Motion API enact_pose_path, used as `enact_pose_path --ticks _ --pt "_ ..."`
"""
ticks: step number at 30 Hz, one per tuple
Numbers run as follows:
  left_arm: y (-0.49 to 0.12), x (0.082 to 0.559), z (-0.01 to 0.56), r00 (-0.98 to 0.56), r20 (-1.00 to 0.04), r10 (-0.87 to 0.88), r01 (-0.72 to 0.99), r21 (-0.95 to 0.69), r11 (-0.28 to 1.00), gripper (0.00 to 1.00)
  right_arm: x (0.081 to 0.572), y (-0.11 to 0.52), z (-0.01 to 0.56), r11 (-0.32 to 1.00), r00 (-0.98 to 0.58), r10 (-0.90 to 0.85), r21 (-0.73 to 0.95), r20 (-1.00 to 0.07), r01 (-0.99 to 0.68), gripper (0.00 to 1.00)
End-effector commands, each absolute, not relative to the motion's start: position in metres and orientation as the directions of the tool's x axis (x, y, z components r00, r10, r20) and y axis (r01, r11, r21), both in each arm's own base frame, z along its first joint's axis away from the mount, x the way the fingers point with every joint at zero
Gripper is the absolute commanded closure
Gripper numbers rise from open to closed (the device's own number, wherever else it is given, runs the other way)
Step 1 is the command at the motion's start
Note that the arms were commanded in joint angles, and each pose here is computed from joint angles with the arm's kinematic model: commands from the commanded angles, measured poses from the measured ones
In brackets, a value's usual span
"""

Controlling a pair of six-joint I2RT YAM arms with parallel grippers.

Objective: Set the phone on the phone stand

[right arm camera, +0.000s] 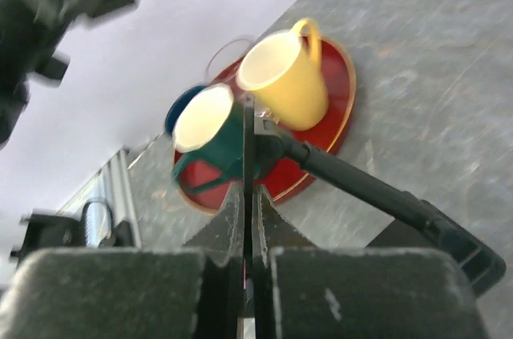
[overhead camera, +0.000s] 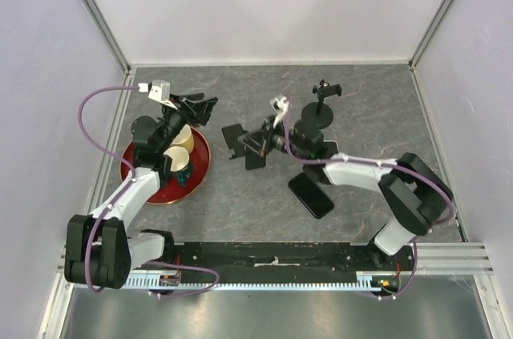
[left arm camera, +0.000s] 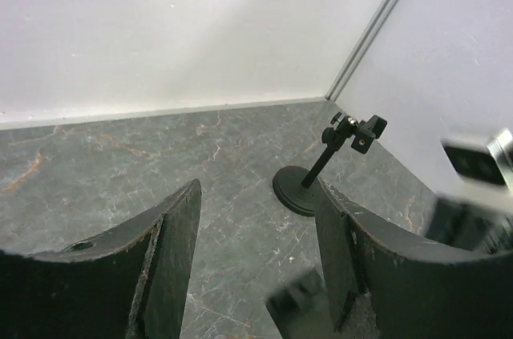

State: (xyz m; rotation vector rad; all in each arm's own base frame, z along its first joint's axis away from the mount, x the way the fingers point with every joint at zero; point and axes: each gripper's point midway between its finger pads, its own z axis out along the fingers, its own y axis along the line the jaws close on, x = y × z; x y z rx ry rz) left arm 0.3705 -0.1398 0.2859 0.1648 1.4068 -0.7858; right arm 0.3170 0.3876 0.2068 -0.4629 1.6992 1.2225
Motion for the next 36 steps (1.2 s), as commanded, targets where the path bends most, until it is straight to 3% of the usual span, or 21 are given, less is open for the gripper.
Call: enact_pose_path --ticks 1,7,13,22,36 --pt "-0.13 0.366 0.301 0.026 -0.92 -0.391 0.548 -0.314 0.775 0.36 0.237 0.383 0.251 0.255 -0.4 0.442 0.54 -0.803 -0.802 1.0" --pt "-0.129 0.353 0.315 0.055 -0.91 -0.412 0.558 -0.314 0.768 0.36 0.163 0.381 0.268 0.122 -0.407 0.568 0.562 -0.715 -0.818 1.0" --pt "-0.128 0.347 0.319 0.068 -0.908 -0.413 0.564 -0.307 0.767 0.36 0.141 0.394 0.267 0.004 -0.458 0.637 0.596 -0.621 -0.803 1.0" --pt "-0.126 0.351 0.312 0.063 -0.912 -0.405 0.549 -0.307 0.777 0.36 0.129 0.44 0.261 -0.018 -0.441 0.603 0.542 -0.664 -0.84 1.0" --pt "-0.129 0.355 0.306 0.044 -0.911 -0.41 0.556 -0.319 0.768 0.36 0.132 0.416 0.224 0.091 -0.476 0.599 0.646 -0.643 -0.758 0.96"
